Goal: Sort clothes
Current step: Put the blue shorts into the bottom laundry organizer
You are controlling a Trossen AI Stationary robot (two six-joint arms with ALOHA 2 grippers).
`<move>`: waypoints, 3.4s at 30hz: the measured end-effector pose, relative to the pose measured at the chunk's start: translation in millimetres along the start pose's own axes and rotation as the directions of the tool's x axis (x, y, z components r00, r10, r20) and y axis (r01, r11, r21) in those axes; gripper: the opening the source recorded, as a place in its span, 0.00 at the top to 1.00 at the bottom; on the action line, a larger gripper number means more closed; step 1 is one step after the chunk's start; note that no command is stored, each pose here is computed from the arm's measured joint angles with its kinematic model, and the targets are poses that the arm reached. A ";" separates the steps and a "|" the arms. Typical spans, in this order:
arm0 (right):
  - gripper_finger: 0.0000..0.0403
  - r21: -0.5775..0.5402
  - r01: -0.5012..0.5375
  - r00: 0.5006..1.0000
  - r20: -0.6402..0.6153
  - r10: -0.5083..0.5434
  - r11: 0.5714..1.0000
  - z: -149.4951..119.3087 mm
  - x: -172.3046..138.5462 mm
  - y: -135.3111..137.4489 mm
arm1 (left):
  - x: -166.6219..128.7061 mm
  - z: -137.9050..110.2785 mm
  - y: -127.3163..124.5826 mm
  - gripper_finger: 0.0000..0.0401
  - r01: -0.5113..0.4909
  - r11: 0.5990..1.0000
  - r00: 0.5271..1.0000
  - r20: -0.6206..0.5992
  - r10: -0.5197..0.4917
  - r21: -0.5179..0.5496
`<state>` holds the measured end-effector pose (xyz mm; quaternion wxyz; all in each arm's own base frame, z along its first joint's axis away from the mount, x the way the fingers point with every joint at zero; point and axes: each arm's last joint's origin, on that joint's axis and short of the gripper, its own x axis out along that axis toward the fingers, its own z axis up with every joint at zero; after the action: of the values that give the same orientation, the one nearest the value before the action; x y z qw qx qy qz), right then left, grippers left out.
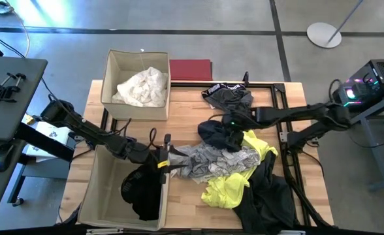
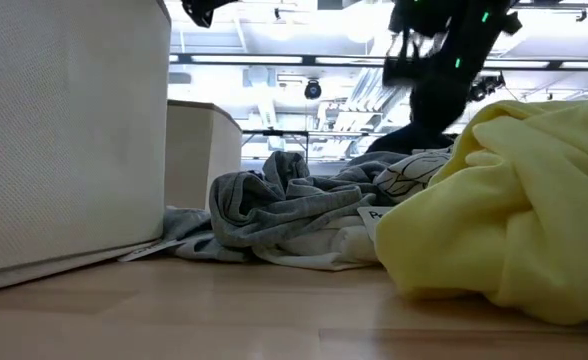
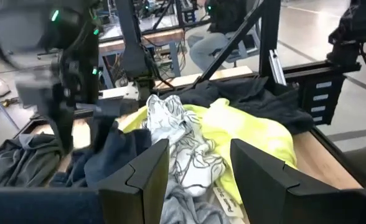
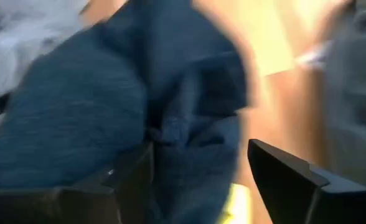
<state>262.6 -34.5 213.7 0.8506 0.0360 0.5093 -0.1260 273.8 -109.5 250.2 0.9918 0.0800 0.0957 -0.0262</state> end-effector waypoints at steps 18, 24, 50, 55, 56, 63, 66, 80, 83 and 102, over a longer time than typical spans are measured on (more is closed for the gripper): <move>0.98 0.056 -0.102 0.974 0.206 0.089 0.993 57.9 -70.9 12.8 | -0.1 -0.5 2.6 0.60 -0.091 0.995 0.996 -0.010 0.091 0.028; 0.99 0.071 0.048 0.852 0.517 -0.078 0.996 72.8 -163.5 33.3 | -1.5 -0.6 3.1 0.60 -0.193 0.980 0.981 -0.018 0.194 0.036; 1.00 -0.032 -0.419 0.310 0.934 0.177 0.907 -16.3 -56.2 107.5 | 24.1 11.7 -6.5 0.55 -0.064 0.901 0.927 0.360 -0.105 0.428; 1.00 -0.019 -0.427 0.336 0.925 0.178 0.904 -16.8 -42.2 112.7 | 54.1 5.4 -1.6 0.44 -0.135 0.901 0.939 0.344 -0.017 0.413; 1.00 -0.022 -0.428 0.337 0.924 0.182 0.904 -15.3 -41.0 114.3 | 60.1 4.1 0.1 0.42 -0.179 0.901 0.944 0.326 0.045 0.394; 1.00 -0.079 -0.405 0.316 0.923 0.221 0.911 -11.5 -47.0 128.9 | 82.1 -8.4 4.8 0.33 -0.426 0.852 0.904 0.179 0.389 0.303; 1.00 -0.115 -0.383 0.294 0.925 0.239 0.916 -10.9 -52.5 134.0 | 82.8 -9.5 5.9 0.33 -0.414 0.875 0.909 0.164 0.383 0.253; 0.90 -0.192 -0.400 0.357 0.868 0.345 0.896 -14.6 -47.7 141.9 | 88.0 -13.4 13.0 0.80 -0.164 0.975 0.977 0.162 0.140 0.149; 0.78 -0.186 -0.425 0.360 0.863 0.354 0.886 -15.0 -47.7 142.1 | 87.6 -13.2 12.1 0.95 -0.167 0.973 0.976 0.165 0.140 0.162; 0.52 -0.283 -0.211 0.326 0.882 0.340 0.936 -42.0 -91.8 160.2 | -67.1 92.0 -31.1 0.98 -0.288 0.907 0.951 0.203 0.233 0.308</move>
<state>225.5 144.5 263.2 0.9970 -0.0039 -0.0573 0.0516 223.0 -152.8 347.6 0.9628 0.2565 -0.0022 0.0845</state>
